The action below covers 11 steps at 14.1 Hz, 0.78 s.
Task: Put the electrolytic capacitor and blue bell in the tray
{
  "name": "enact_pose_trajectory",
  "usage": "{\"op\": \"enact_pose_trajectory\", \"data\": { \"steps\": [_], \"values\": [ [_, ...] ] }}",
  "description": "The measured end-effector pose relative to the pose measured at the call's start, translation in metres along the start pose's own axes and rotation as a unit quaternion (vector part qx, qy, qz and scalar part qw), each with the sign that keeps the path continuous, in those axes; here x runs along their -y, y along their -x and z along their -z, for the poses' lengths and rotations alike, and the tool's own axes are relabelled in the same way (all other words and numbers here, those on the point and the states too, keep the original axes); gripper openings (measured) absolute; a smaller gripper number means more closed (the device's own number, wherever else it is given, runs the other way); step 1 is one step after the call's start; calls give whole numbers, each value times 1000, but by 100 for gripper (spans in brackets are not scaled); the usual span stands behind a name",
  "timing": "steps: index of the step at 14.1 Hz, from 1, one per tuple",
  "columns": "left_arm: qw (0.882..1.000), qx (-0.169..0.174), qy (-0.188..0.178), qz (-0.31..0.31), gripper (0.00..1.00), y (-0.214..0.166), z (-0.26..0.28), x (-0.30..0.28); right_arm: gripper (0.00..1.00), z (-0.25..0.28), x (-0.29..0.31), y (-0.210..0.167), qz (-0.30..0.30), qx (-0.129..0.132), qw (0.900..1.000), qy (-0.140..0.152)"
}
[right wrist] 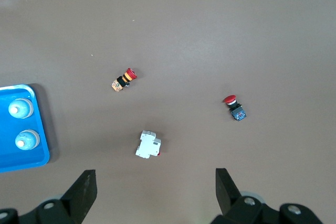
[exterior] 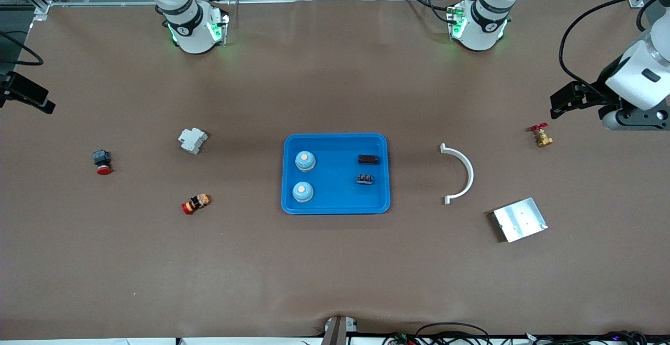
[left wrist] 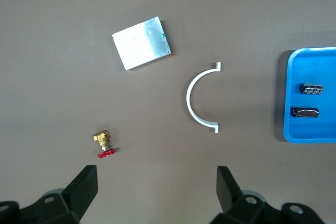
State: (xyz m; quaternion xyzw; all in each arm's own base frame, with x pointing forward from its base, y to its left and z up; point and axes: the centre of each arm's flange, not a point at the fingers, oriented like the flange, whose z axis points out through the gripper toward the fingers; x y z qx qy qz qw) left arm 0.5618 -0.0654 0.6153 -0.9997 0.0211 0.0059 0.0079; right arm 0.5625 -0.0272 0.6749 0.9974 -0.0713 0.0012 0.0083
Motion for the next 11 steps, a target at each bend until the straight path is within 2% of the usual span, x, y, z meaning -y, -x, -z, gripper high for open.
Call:
{"op": "enact_pose_trajectory", "data": {
  "steps": [11],
  "values": [
    [1000,0,0,3,100,0,-1,3,100,0,-2,0,-1,0,1000,0]
  ]
}}
